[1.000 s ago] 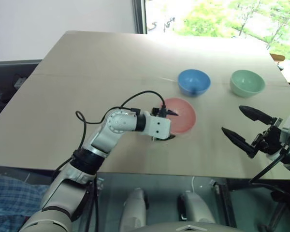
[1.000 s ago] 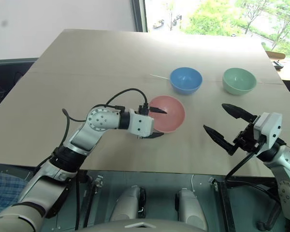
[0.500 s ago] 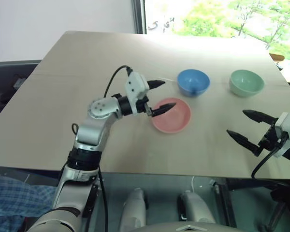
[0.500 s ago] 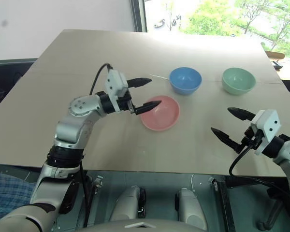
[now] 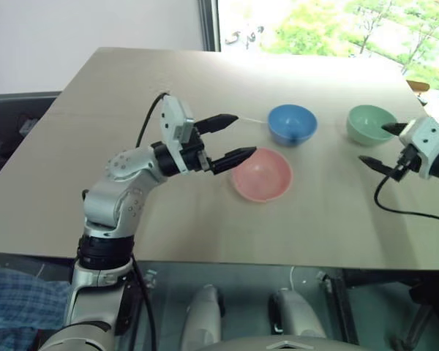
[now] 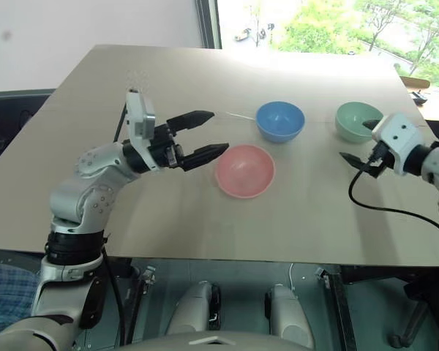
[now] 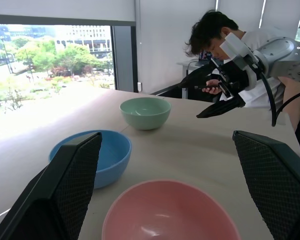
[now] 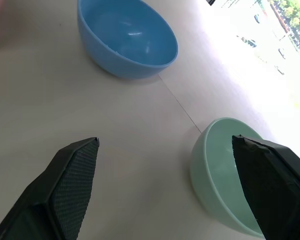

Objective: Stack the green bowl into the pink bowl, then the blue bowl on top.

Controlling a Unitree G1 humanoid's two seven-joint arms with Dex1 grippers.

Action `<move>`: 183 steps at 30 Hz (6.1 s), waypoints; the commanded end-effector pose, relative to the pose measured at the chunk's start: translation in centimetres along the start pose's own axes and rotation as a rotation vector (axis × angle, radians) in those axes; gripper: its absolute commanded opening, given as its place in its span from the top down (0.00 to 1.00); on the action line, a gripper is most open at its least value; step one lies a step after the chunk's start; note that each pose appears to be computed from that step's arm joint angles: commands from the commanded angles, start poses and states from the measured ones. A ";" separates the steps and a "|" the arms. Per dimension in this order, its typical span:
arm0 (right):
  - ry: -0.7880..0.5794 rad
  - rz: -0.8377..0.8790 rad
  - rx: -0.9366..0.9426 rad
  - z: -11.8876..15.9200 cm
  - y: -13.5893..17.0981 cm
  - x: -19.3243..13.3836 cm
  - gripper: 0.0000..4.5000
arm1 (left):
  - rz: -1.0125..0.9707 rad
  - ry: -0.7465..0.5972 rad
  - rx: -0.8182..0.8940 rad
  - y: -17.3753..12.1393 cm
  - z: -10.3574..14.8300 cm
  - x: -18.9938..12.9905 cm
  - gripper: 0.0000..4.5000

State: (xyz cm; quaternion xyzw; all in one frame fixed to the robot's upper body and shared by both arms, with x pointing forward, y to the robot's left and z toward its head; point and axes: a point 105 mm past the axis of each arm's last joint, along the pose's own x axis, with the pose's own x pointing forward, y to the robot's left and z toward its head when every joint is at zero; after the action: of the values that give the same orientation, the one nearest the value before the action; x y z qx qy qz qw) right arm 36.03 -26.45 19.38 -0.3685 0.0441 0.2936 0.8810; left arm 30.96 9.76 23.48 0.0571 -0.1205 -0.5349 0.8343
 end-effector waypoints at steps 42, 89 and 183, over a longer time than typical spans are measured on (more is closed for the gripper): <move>0.422 -0.032 -0.247 -3.1 -4.8 6.0 1.00 | 0.158 -0.103 0.125 -1.5 1.4 -3.8 0.00; -0.186 0.816 -0.797 17.1 11.5 2.2 0.18 | 0.141 -0.009 0.116 -0.7 -0.3 -4.7 0.00; -0.267 0.777 -0.917 18.5 12.5 3.4 0.69 | 0.246 0.051 0.137 1.8 -2.1 -4.5 0.00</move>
State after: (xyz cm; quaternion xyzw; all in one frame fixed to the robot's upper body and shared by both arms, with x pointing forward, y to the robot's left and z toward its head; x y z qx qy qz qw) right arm 29.69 -5.38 23.05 -0.6183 -0.0510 0.6391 0.4547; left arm 31.59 14.82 20.16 0.1020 -0.1194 -0.4107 0.8982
